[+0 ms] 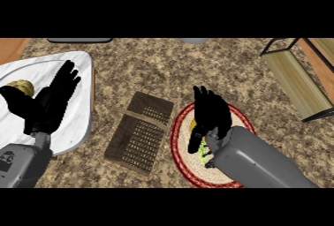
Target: Pick the lemon from the placemat and place it in the tiered shelf
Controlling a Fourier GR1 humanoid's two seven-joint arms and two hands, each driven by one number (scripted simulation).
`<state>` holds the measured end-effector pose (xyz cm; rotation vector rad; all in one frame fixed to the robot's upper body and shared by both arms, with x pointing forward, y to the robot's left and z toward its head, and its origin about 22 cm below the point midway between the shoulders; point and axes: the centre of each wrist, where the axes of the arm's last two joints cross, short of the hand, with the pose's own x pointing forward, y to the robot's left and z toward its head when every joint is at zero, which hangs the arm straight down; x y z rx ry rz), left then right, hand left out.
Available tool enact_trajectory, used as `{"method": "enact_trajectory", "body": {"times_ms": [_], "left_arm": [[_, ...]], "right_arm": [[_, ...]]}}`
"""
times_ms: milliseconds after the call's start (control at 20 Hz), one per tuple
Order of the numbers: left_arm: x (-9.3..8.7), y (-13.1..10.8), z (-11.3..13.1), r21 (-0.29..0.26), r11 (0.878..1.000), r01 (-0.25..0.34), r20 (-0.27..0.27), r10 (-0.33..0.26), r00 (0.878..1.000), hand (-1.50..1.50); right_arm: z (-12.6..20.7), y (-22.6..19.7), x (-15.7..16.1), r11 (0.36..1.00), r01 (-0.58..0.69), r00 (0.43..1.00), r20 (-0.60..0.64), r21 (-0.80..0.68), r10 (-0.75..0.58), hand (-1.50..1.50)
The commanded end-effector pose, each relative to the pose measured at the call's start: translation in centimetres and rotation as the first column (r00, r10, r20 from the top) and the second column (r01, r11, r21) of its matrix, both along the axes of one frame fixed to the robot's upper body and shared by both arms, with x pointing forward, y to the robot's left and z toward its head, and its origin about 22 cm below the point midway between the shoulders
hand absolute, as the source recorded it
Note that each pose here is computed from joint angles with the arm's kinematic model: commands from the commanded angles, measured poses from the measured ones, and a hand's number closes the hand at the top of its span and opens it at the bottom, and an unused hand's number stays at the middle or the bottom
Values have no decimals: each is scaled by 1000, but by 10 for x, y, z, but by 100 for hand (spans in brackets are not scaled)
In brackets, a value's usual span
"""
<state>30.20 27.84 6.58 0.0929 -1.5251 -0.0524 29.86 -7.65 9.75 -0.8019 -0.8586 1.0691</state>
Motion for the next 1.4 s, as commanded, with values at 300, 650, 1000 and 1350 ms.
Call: {"method": "enact_trajectory", "body": {"times_ms": [300, 650, 1000, 1350], "left_arm": [[4, 11, 7, -13, 1000, 22, 6, -22, 1000, 0], [-1, 9, -14, -12, 1000, -11, 5, 11, 1000, 0], [-4, -2, -2, -11, 1000, 9, -5, -9, 1000, 0], [2, -18, -1, 3, 1000, 3, 8, -4, 1000, 0]], "right_arm": [[-7, 25, -6, 982, 142, 986, -70, -124, -152, -150], [-34, -9, -1, 981, 169, 983, -55, -98, -175, -150], [-68, -3, 4, 982, 167, 980, -91, -94, -175, -150], [-91, 3, 12, 982, 174, 974, -135, -69, -182, -150]]}}
